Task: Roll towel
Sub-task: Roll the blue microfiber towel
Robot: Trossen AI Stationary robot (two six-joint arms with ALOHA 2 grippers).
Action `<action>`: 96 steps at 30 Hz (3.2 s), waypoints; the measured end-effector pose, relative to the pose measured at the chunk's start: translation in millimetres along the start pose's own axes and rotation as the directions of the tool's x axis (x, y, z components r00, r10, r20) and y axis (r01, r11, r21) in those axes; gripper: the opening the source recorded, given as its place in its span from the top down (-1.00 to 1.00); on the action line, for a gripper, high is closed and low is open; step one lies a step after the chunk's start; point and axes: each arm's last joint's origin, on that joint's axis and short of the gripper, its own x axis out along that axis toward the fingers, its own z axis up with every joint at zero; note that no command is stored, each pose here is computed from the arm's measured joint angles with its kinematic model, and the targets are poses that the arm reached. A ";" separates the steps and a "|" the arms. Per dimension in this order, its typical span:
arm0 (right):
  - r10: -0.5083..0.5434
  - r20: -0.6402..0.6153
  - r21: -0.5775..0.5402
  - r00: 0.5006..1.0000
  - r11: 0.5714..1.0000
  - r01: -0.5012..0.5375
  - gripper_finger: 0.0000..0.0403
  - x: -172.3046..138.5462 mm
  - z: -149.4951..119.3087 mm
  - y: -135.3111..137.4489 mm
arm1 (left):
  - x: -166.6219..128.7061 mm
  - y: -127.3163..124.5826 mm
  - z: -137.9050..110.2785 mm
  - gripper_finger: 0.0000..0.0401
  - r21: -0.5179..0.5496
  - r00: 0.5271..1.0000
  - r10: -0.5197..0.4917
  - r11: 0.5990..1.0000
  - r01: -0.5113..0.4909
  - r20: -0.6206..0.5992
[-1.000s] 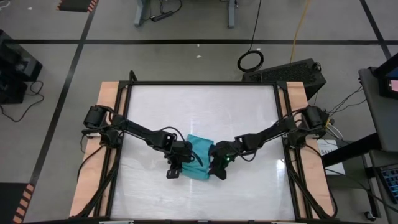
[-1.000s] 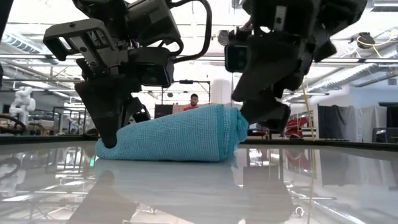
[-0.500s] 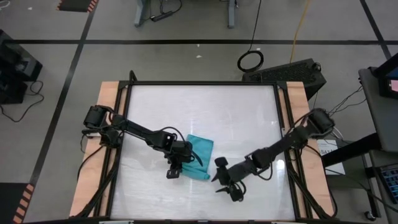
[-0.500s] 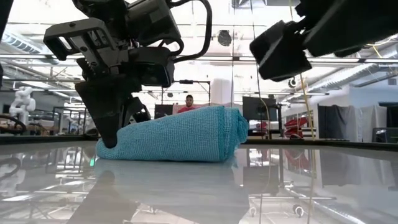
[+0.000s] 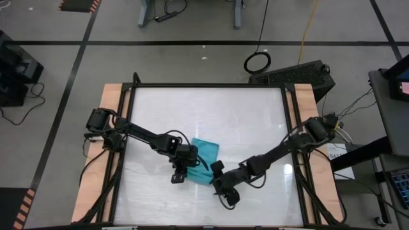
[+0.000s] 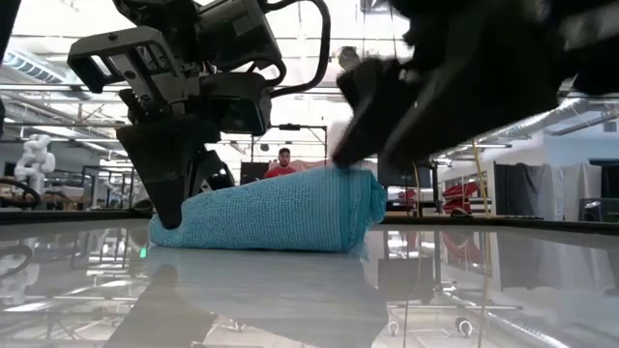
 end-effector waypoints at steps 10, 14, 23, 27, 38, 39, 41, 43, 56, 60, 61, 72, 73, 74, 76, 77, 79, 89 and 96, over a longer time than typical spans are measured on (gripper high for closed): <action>-0.074 -0.111 0.016 0.991 0.997 0.076 -0.05 5.2 -12.6 -26.5 | -0.1 -0.7 -0.1 0.93 0.008 1.000 -0.022 1.000 0.022 -0.006; -0.091 -0.114 0.029 0.989 0.995 0.095 -0.05 5.0 -13.6 -36.5 | -0.1 -1.1 -0.4 0.93 0.010 0.999 -0.038 0.999 0.038 -0.011; -0.113 -0.126 0.037 0.986 0.992 0.119 -0.05 6.2 -17.4 -51.7 | -0.1 -1.1 -0.3 0.93 0.035 0.999 -0.038 0.999 0.038 -0.011; -0.089 -0.152 0.078 0.984 0.992 0.102 -0.05 14.9 -26.5 -57.3 | -0.1 -1.1 -0.3 0.93 0.036 0.999 -0.038 0.999 0.039 -0.010; -0.097 -0.178 0.186 0.979 0.974 0.130 0.05 27.6 -37.1 -59.0 | -0.5 -2.2 -0.2 0.90 0.028 0.998 -0.067 0.997 0.068 -0.016; -0.097 -0.182 0.198 0.978 0.971 0.133 0.11 27.7 -37.7 -59.8 | -2.7 -3.2 -0.3 0.87 0.028 0.998 -0.068 0.997 0.068 -0.014; -0.098 -0.188 0.238 0.977 0.961 0.142 0.27 27.6 -38.7 -62.0 | -8.3 -6.0 0.3 0.81 0.035 0.997 -0.072 0.997 0.072 0.000; -0.087 -0.193 0.282 0.977 0.949 0.141 0.47 27.3 -39.3 -63.9 | -16.7 -10.2 1.0 0.73 0.047 0.997 -0.073 0.996 0.072 0.022; 0.152 -0.157 0.495 0.976 0.867 -0.055 0.89 24.3 -41.9 -72.5 | -77.2 -49.9 -5.7 0.34 0.306 0.959 0.105 0.934 -0.186 0.262; 0.256 -0.122 0.569 0.959 0.810 -0.144 0.93 23.0 -44.1 -80.1 | -67.8 -71.4 -11.5 0.33 0.454 0.936 0.171 0.838 -0.302 0.308; 0.273 -0.115 0.584 0.955 0.796 -0.157 0.93 22.5 -44.6 -82.3 | -64.0 -75.9 -11.1 0.32 0.480 0.931 0.162 0.820 -0.312 0.328; 0.304 -0.088 0.637 0.948 0.749 -0.181 0.92 20.5 -46.9 -94.1 | -16.9 -82.9 -14.9 -0.28 0.539 0.952 0.159 0.795 -0.280 0.260; 0.305 -0.088 0.638 0.948 0.749 -0.181 0.92 20.5 -46.9 -94.2 | -13.2 -82.0 -15.4 -0.29 0.539 0.953 0.170 0.793 -0.284 0.253; 0.304 -0.088 0.638 0.949 0.749 -0.181 0.92 20.5 -46.9 -94.2 | -8.9 -80.9 -15.5 -0.30 0.538 0.951 0.184 0.790 -0.294 0.249; 0.304 -0.087 0.638 0.949 0.749 -0.181 0.92 20.5 -46.8 -94.2 | -1.1 -78.1 -16.3 -0.30 0.536 0.949 0.211 0.786 -0.308 0.236; 0.304 -0.087 0.639 0.949 0.748 -0.181 0.92 20.5 -46.8 -94.3 | 2.3 -77.0 -16.8 -0.31 0.535 0.946 0.226 0.783 -0.318 0.232; 0.303 -0.086 0.643 0.949 0.745 -0.179 0.92 20.5 -46.7 -94.2 | 8.3 -74.1 -17.4 -0.31 0.533 0.944 0.246 0.780 -0.327 0.220; 0.300 -0.085 0.669 0.950 0.724 -0.169 0.92 20.6 -46.2 -94.5 | 37.7 -58.0 -20.0 -0.27 0.430 0.925 0.344 0.819 -0.381 0.164; 0.318 -0.078 0.690 0.945 0.701 -0.179 0.92 20.3 -45.8 -94.2 | 34.5 -54.5 -17.3 0.35 0.366 0.915 0.362 0.839 -0.404 0.181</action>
